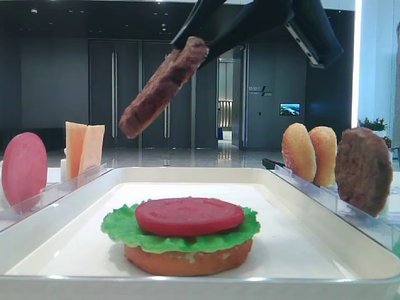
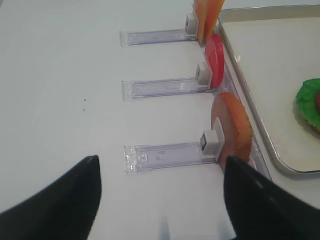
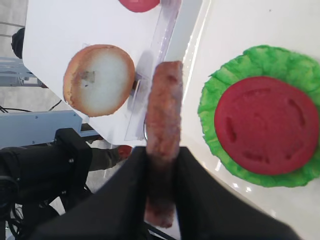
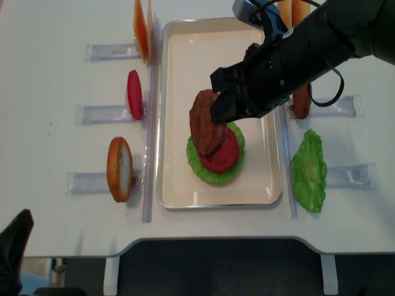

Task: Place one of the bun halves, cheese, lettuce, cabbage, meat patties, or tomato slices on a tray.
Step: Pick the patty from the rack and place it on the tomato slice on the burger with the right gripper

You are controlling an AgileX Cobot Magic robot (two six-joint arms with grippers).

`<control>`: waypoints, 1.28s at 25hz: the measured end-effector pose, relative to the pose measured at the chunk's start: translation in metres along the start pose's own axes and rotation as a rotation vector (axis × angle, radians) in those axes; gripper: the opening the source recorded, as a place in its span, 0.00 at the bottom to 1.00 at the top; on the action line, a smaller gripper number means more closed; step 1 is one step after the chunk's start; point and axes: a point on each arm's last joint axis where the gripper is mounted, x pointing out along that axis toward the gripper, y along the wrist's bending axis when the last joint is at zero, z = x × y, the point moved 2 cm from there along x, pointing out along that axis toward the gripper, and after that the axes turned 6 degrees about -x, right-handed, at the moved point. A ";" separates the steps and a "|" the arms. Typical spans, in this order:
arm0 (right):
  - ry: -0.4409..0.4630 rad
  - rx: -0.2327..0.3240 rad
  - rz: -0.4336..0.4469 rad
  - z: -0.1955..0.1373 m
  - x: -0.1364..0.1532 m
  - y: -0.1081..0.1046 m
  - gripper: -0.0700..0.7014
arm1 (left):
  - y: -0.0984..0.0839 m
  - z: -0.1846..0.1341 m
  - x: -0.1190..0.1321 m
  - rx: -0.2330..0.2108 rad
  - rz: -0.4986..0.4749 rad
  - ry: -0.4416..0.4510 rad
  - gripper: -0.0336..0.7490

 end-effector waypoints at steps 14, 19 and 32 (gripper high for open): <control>-0.053 0.041 -0.018 -0.008 0.012 -0.016 0.26 | 0.000 0.000 0.000 0.000 -0.001 0.000 0.78; -0.026 0.087 -0.018 -0.008 0.024 -0.025 0.26 | 0.000 0.000 0.000 -0.001 -0.002 0.000 0.78; 0.020 0.094 -0.034 -0.011 0.038 -0.038 0.26 | 0.000 0.000 0.000 -0.001 -0.003 0.000 0.78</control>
